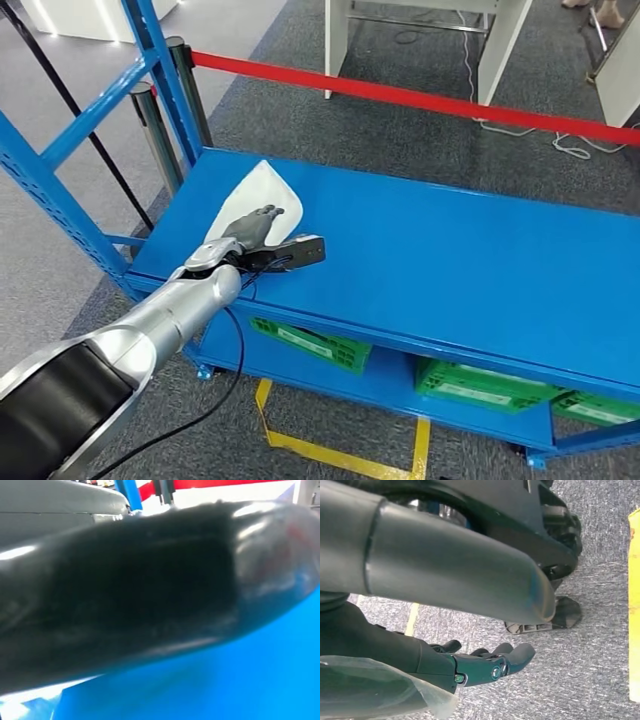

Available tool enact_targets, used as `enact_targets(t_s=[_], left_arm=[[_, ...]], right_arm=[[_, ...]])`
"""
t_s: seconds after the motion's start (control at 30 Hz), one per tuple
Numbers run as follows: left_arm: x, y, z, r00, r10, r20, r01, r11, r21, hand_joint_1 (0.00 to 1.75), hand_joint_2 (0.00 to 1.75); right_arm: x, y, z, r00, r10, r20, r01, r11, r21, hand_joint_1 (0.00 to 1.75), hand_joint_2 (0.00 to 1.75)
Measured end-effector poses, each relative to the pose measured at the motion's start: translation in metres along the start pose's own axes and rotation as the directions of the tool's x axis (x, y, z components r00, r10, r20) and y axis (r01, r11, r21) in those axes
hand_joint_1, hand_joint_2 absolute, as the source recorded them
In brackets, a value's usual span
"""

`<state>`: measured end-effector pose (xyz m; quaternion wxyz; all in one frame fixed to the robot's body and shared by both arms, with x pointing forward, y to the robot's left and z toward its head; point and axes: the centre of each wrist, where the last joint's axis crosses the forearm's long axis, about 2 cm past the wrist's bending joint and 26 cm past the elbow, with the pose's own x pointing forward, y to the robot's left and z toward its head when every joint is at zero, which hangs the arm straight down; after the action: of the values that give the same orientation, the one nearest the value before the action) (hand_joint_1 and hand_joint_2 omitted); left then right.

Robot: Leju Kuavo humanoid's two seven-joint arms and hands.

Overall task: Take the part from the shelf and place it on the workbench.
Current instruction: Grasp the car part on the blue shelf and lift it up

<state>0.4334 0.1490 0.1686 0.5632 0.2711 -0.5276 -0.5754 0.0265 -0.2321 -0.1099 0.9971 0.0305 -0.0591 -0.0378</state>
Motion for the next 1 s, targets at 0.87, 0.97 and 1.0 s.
enact_targets(t_s=[0.87, 0.97, 1.0], left_arm=[[-0.038, 0.017, 0.001, 0.982, -0.081, 0.168, 0.081, 0.997, 0.008, 0.00, 0.87], [-0.052, 0.023, 0.003, 0.964, -0.083, 0.251, 0.077, 0.996, 0.034, 0.00, 1.75], [-0.058, 0.026, 0.004, 0.956, -0.088, 0.279, 0.078, 0.996, 0.048, 0.00, 1.75]], right_arm=[[-0.002, 0.000, 0.000, 1.000, 0.010, 0.020, -0.010, 1.000, 0.025, 0.00, 0.00], [-0.002, -0.002, 0.000, 1.000, 0.010, 0.026, -0.011, 1.000, 0.028, 0.00, 0.00], [-0.002, -0.002, 0.000, 1.000, 0.010, 0.028, -0.011, 1.000, 0.029, 0.00, 0.00]])
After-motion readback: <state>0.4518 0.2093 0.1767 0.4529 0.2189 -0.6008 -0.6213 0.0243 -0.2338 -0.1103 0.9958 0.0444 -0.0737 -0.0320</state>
